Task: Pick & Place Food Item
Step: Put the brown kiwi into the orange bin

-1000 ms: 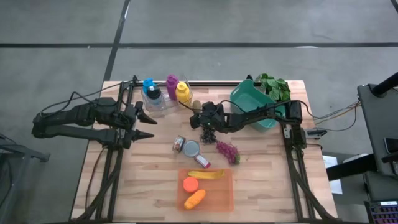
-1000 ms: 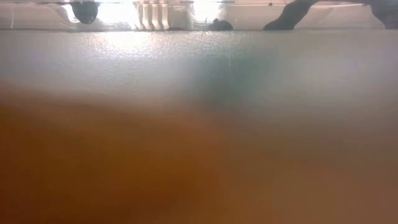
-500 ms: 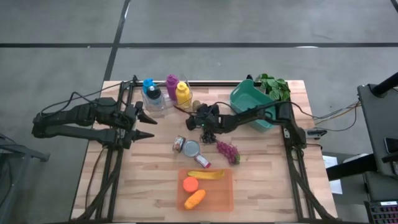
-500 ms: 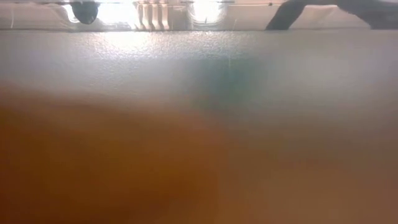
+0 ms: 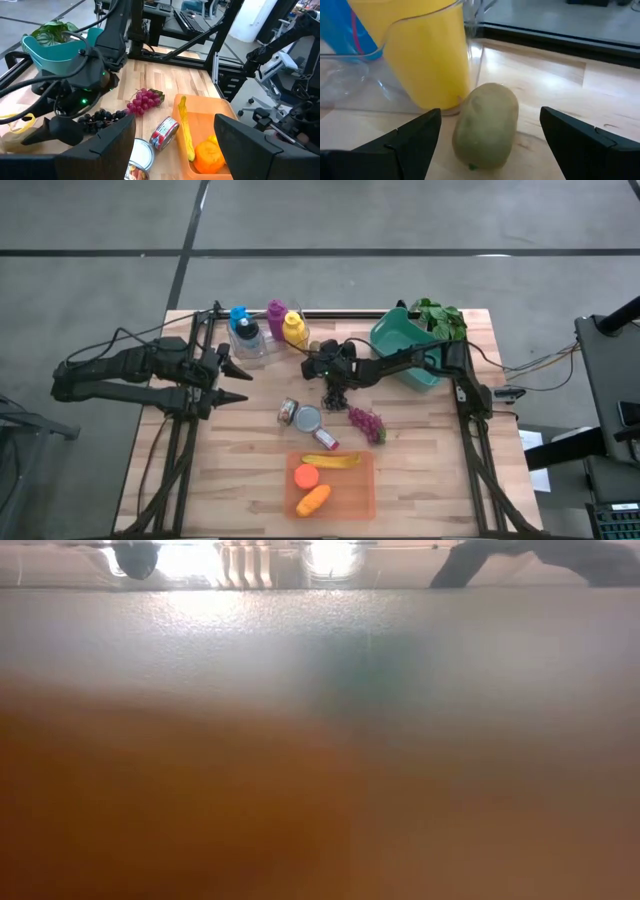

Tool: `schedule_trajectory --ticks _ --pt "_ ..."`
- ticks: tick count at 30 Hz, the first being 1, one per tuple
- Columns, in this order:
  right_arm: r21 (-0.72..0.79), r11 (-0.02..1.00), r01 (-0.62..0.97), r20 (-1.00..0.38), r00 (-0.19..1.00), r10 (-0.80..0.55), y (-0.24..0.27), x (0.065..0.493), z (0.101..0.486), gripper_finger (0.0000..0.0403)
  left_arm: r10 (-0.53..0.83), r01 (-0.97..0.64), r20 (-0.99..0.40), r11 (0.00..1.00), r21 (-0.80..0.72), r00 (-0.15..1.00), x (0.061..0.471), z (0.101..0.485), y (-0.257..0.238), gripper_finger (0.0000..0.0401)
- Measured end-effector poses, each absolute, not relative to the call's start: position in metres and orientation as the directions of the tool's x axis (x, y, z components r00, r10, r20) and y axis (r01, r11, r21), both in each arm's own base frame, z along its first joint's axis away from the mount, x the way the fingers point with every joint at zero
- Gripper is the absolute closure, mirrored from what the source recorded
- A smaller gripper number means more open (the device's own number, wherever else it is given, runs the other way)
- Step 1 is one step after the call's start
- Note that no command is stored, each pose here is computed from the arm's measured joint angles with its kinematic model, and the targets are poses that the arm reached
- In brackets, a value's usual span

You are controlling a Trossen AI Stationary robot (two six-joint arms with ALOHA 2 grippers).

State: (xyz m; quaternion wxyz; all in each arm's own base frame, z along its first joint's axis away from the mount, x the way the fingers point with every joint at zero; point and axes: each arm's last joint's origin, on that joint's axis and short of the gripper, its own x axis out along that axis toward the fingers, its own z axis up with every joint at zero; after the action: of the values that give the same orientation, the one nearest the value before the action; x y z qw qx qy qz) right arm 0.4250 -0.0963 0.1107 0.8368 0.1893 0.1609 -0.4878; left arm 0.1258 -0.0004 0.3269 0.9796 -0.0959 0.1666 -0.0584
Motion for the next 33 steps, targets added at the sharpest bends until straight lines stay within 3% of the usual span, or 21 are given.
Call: schedule_trajectory --ticks 16,33 --pt "0.198 0.5 0.843 -0.53 0.521 -0.669 -0.113 0.428 0.091 0.0065 -0.147 0.079 -0.332 0.975 -0.209 0.932 0.125 0.325 0.0 0.0126" --pt "0.129 0.48 0.868 -0.516 0.472 -0.715 -0.117 0.428 0.086 0.0072 -0.147 0.078 -0.335 0.975 -0.21 0.931 0.125 0.325 0.0 0.0126"
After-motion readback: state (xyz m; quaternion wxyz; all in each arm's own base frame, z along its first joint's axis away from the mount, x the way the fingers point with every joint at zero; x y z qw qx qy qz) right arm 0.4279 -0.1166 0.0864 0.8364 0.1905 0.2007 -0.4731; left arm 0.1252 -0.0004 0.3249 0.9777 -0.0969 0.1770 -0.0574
